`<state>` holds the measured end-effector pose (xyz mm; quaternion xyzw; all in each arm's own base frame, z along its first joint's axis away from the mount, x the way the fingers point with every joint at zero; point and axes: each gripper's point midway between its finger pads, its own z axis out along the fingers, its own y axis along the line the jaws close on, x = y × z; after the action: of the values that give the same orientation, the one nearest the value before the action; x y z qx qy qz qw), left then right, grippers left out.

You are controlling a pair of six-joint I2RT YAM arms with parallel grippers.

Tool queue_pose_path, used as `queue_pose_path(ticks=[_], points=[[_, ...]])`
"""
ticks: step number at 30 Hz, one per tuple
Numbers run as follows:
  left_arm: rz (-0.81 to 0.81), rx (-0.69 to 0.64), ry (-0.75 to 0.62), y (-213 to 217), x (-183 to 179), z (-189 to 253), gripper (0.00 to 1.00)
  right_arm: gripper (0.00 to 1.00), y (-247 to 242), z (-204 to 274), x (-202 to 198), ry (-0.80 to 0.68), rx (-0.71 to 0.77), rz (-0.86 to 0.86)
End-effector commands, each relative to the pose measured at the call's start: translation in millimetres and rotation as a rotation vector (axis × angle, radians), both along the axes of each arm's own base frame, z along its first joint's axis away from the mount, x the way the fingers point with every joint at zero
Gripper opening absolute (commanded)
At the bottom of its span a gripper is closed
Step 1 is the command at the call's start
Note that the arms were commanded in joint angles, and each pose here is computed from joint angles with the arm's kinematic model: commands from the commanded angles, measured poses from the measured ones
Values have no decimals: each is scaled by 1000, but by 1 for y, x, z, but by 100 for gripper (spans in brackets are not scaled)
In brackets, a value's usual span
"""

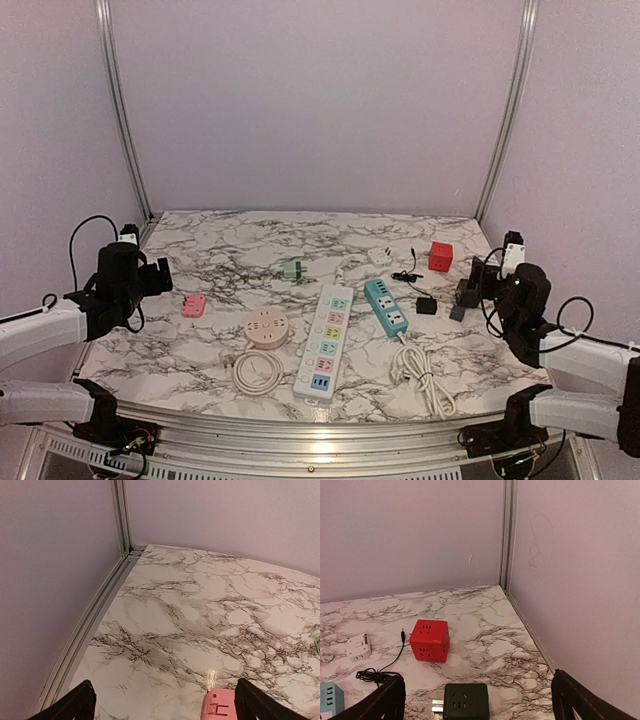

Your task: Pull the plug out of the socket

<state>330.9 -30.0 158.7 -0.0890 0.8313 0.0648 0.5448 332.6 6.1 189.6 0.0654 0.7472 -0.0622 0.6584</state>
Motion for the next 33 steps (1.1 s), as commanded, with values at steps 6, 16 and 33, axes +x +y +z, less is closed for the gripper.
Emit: queue_pose_path(ticks=[6,16,33], points=[[25,10,-147,21,1,7,99,98,-49,-9,-9,-170,15,-83],[118,23,-151,57,3,-30,99,96,-30,-21,15,-248,-70,24],[-14,17,-327,56,36,-18,99,98,-20,-38,47,-128,-74,84]])
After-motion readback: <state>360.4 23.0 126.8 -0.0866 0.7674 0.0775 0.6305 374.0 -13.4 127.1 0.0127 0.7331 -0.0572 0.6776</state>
